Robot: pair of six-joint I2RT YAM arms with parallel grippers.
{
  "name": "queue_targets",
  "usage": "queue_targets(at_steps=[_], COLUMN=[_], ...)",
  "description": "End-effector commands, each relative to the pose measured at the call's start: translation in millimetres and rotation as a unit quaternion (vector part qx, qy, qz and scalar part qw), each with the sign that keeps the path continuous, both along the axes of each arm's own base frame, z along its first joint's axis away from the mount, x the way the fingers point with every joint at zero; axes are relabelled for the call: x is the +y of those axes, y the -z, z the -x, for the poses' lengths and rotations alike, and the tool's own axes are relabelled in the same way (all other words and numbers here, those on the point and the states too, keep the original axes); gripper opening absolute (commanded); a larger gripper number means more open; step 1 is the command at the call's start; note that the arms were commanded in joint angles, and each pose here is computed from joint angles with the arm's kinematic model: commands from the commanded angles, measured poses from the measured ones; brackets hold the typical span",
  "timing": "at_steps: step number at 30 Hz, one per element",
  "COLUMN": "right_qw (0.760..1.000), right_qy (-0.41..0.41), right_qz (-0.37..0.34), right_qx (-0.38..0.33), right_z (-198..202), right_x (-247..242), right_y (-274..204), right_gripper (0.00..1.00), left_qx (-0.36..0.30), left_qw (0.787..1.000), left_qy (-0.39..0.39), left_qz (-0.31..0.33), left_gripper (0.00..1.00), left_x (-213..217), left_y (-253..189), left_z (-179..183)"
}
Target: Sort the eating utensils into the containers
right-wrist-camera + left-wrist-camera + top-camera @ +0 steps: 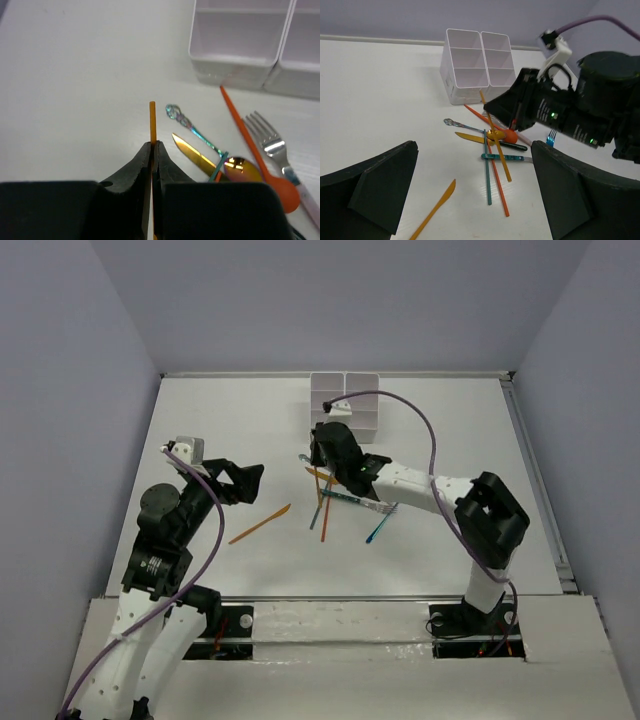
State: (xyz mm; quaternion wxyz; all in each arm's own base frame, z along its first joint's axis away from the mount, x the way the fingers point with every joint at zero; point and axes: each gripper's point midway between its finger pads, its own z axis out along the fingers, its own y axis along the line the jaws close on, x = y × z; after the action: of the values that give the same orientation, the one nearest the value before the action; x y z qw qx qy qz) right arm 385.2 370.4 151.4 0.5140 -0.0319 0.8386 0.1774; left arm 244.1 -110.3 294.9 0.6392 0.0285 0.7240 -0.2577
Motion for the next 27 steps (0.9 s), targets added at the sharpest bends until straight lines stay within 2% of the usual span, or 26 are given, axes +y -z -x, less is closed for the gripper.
queue_targets(at_steps=[1, 7, 10, 16, 18, 22, 23, 24, 27], right_qw=[0.988, 0.963, 0.951, 0.929, 0.912, 0.902, 0.904, 0.896, 0.896], right_qy=[0.015, 0.1, 0.138, 0.155, 0.174, 0.177, 0.176, 0.181, 0.177], right_qz=[-0.081, -0.125, -0.125, -0.101, -0.094, -0.101, -0.096, -0.105, -0.106], right_qx=[-0.132, -0.217, -0.245, -0.321, -0.358, -0.382, -0.378, -0.391, -0.394], right_z=[-32, -102, -134, -183, -199, -222, -229, -234, -244], right_x=[-3, -73, -106, -112, -122, -121, -116, -121, -114], right_y=[-94, -149, -163, -191, -201, -210, -196, -207, -197], right_gripper=[0.0, 0.0, 0.0, 0.0, 0.0, 0.0, 0.0, 0.0, 0.0], left_qx=[-0.019, -0.014, -0.014, -0.005, 0.004, 0.015, 0.017, 0.021, 0.027], left_qw=[1.0, 1.0, 1.0, 1.0, 1.0, 1.0, 1.0, 1.0, 1.0], left_qy=[0.014, 0.013, 0.014, 0.011, 0.01, 0.004, 0.001, -0.003, -0.005], left_qz=[0.01, 0.007, 0.005, 0.0, -0.003, -0.006, -0.006, -0.006, -0.008], left_gripper=[0.99, 0.99, 0.99, 0.99, 0.99, 0.99, 0.99, 0.99, 0.99], left_x=[-6, -6, -7, -6, -6, -4, -2, 1, 2], left_y=[-10, -7, -8, -3, 2, 8, 9, 11, 14], left_z=[-2, -3, -4, -10, -12, -19, -21, -23, -26])
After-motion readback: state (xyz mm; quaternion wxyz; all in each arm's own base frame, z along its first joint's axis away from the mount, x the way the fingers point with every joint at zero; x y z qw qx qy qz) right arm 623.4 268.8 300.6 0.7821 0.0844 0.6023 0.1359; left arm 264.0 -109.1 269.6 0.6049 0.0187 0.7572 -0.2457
